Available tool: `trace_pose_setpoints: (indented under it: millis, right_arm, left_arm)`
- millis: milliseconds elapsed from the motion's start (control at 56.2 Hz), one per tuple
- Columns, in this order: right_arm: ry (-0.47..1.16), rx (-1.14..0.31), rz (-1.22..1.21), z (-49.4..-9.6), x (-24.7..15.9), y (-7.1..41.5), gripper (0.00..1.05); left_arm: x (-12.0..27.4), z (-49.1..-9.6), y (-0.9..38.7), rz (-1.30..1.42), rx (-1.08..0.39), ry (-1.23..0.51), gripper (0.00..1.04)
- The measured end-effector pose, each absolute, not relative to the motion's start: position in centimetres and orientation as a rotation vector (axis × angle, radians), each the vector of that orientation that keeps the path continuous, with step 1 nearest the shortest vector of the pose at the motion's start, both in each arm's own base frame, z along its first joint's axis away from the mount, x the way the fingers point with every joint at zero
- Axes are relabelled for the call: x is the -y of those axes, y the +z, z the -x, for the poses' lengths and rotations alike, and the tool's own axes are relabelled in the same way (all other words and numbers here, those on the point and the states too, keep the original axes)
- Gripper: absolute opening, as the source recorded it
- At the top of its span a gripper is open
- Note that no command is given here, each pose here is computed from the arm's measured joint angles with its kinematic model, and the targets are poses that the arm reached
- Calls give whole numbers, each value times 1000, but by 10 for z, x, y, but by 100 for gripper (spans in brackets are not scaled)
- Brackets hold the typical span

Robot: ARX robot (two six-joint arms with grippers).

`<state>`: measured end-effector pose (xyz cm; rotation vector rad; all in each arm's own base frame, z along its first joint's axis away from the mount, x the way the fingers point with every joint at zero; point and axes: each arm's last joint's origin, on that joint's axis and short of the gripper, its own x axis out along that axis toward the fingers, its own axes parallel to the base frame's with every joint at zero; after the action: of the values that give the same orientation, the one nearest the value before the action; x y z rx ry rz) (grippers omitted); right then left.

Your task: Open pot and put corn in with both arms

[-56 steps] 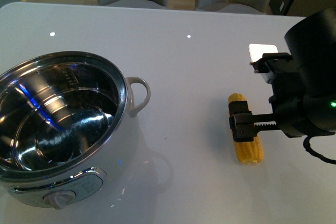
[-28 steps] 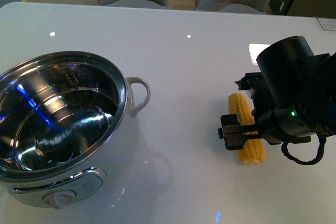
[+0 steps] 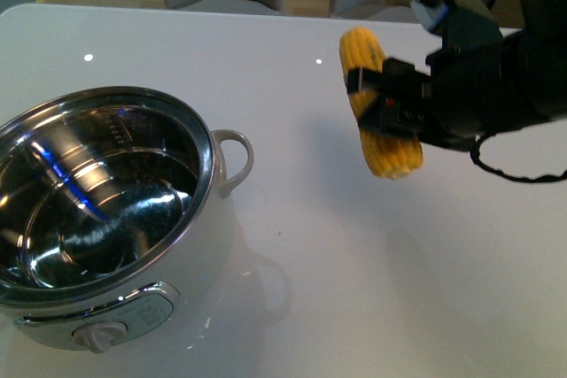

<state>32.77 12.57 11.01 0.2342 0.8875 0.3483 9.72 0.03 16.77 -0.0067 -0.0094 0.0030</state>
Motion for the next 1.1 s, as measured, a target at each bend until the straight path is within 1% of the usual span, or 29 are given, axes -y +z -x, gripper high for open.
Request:
trace_pose_setpoints:
  millis: [71,160,409,747,1103]
  right_arm:
    - [370,-862,-262,-329,-132,123,24]
    - [412,-849,-316,-333,-150,138,23]
    - [491,-858,-368,-337,-189,152,23]
    - [566,-903,-356,-334,-237,152,23]
    - [613,-951,-361,-328,-273,147,23]
  left_arm:
    - [0,-97,168,7,9,3,98]
    - [0,-97,168,7,9,3,98]
    - [0,-97,168,7,9,3,98]
    - [0,-97,168,7,9,3,98]
    - [0,-97,168,7,9,3,98]
